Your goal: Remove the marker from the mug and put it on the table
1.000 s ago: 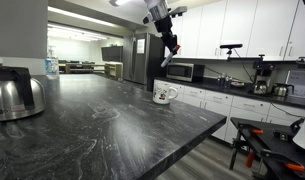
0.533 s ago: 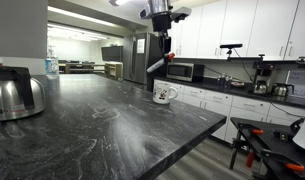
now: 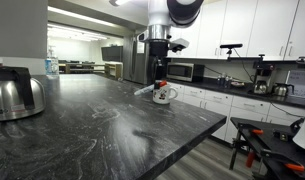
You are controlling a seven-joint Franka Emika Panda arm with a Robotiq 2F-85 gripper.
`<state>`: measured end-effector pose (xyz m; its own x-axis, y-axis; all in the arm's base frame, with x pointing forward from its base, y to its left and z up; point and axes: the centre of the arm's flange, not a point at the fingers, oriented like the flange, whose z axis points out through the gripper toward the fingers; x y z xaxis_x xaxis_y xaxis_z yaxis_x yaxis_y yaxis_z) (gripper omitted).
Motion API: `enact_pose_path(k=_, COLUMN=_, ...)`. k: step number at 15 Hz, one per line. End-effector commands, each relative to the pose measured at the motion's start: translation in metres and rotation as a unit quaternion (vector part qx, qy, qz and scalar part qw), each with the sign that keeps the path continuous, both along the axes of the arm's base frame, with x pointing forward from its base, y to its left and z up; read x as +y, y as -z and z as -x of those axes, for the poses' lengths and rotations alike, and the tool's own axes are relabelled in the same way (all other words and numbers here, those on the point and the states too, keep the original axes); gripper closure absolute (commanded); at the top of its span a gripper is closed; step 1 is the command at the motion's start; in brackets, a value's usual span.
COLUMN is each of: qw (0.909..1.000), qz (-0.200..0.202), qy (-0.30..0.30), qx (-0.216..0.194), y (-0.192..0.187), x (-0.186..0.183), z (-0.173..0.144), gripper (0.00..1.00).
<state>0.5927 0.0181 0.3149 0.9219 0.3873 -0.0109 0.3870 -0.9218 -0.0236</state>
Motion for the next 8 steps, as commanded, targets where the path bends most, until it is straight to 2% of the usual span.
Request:
enact_pose_path(k=1, qw=0.9998, qz=-0.016, qy=-0.011, qx=-0.011, y=0.022, x=0.011, z=-0.002, gripper=0.94)
enact_pose_path(k=4, qw=0.9997, qz=-0.007, qy=-0.012, qx=-0.021, y=0.044, x=0.021, z=0.001, gripper=0.94)
enact_pose_path(k=5, qw=0.9996, qz=-0.006, qy=-0.01, qx=-0.027, y=0.049, x=0.023, z=0.002, gripper=0.61)
enact_pose_path(k=6, qw=0.9995, qz=-0.009, qy=-0.011, qx=-0.03, y=0.053, x=0.025, z=0.003, gripper=0.51)
enact_pose_path(k=8, qw=0.9992, qz=-0.005, qy=-0.016, qx=-0.036, y=0.055, x=0.026, z=0.006, gripper=0.38)
